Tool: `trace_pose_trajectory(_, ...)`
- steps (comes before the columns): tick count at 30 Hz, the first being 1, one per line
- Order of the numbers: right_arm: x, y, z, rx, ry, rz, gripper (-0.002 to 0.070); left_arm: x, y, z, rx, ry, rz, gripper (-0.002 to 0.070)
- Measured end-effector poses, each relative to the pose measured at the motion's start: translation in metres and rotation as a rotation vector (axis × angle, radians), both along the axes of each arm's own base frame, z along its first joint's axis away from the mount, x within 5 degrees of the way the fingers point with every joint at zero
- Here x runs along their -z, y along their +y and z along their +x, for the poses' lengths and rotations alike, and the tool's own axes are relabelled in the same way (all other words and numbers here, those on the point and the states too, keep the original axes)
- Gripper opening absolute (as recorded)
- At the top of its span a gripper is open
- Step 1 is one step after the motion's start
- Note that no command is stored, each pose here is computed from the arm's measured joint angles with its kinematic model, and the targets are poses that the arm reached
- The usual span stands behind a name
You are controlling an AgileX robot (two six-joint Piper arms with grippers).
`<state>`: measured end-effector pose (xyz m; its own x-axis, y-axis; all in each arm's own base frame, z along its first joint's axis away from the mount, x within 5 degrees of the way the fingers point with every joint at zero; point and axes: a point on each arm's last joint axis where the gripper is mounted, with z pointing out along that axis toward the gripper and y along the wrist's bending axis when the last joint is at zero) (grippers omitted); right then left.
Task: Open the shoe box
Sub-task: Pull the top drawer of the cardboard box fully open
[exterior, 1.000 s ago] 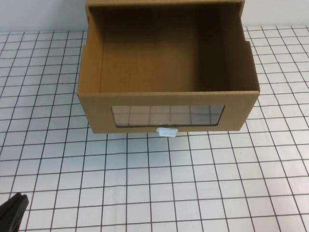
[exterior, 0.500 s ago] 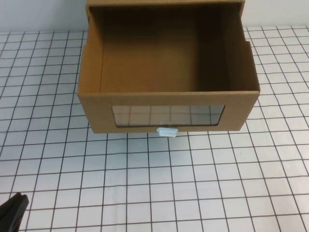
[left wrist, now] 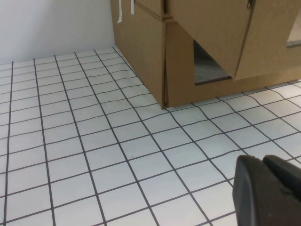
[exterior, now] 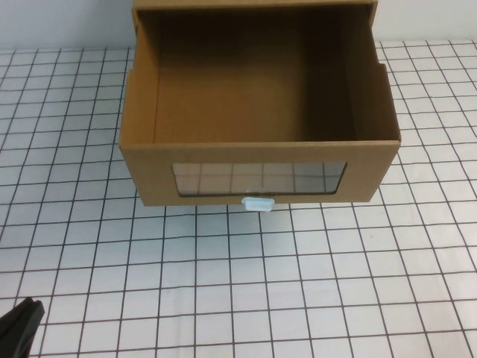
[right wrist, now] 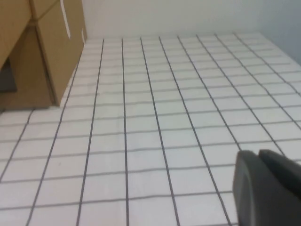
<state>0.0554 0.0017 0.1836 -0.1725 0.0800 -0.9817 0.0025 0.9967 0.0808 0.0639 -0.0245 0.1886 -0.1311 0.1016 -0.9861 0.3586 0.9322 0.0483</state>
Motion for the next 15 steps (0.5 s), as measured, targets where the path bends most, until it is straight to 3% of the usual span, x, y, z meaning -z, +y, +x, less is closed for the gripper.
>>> trace_pose_trajectory(5, 0.0082, 0.0010, -0.0018, -0.017, 0.092, -0.023, -0.0013, 0.0000, 0.0000, 0.0000, 0.000, 0.000, 0.000, -0.0005)
trace_pose_trajectory(15, 0.0094, 0.0011, -0.0022, -0.019, 0.106, -0.028, -0.0013, 0.0000, 0.0000, 0.0000, 0.000, 0.000, 0.000, -0.0005)
